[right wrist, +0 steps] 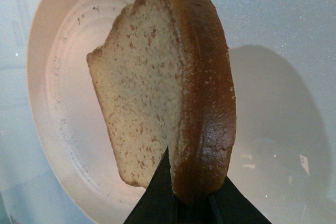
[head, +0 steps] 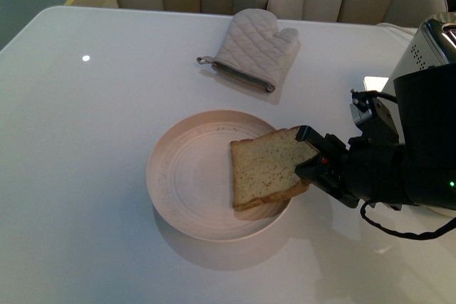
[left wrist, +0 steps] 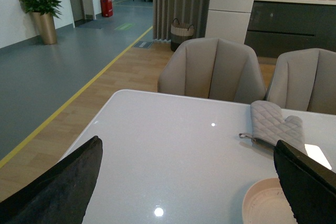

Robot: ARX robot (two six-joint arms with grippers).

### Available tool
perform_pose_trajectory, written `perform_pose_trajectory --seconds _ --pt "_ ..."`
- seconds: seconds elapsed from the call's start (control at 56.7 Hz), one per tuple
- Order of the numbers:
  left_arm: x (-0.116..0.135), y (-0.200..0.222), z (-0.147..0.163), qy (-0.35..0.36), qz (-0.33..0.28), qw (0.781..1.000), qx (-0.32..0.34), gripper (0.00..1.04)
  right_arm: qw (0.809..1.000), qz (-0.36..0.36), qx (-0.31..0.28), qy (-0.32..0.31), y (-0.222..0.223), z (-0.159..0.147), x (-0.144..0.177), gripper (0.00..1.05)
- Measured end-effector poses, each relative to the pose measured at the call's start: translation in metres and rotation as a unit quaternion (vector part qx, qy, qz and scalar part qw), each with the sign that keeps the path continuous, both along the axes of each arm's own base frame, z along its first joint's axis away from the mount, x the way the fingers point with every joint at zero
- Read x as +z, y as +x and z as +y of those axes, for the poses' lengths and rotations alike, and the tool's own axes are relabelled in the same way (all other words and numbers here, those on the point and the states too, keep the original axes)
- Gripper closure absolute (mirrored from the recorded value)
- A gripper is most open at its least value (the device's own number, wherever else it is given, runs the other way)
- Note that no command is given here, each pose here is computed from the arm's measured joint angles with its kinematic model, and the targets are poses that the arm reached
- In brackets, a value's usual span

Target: Put bread into toaster

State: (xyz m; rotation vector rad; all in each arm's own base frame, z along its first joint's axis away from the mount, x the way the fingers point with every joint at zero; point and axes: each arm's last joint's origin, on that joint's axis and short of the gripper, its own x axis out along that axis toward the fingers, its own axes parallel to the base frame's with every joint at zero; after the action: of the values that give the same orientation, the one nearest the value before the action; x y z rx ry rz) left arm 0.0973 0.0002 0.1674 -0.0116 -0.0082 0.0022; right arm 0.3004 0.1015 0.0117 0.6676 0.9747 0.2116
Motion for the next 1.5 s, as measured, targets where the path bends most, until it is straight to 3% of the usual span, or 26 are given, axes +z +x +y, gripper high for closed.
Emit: perform_pose_trajectory --seconds 0.3,0.529,0.741,1.023,1.182,1.499 --pt "0.000 0.000 0.000 0.000 0.000 1.000 0.000 0.07 0.996 -0.077 0.009 0.035 0.000 0.002 0.040 1.01" --pt "0.000 0.000 0.000 0.000 0.000 1.000 0.000 0.07 0.987 -0.160 -0.001 0.023 -0.002 -0.017 0.103 1.01" --pt "0.000 0.000 0.000 0.000 0.000 1.000 0.000 0.07 0.971 -0.233 -0.027 -0.046 -0.006 -0.058 0.171 1.01" --pt "0.000 0.000 0.000 0.000 0.000 1.000 0.000 0.07 0.919 -0.317 -0.070 -0.222 -0.007 -0.119 0.266 1.01" --pt "0.000 0.000 0.000 0.000 0.000 1.000 0.000 0.07 0.906 -0.304 -0.055 -0.288 -0.006 -0.135 0.279 1.01" --pt "0.000 0.000 0.000 0.000 0.000 1.000 0.000 0.07 0.905 -0.247 -0.035 -0.346 -0.006 -0.146 0.252 1.01"
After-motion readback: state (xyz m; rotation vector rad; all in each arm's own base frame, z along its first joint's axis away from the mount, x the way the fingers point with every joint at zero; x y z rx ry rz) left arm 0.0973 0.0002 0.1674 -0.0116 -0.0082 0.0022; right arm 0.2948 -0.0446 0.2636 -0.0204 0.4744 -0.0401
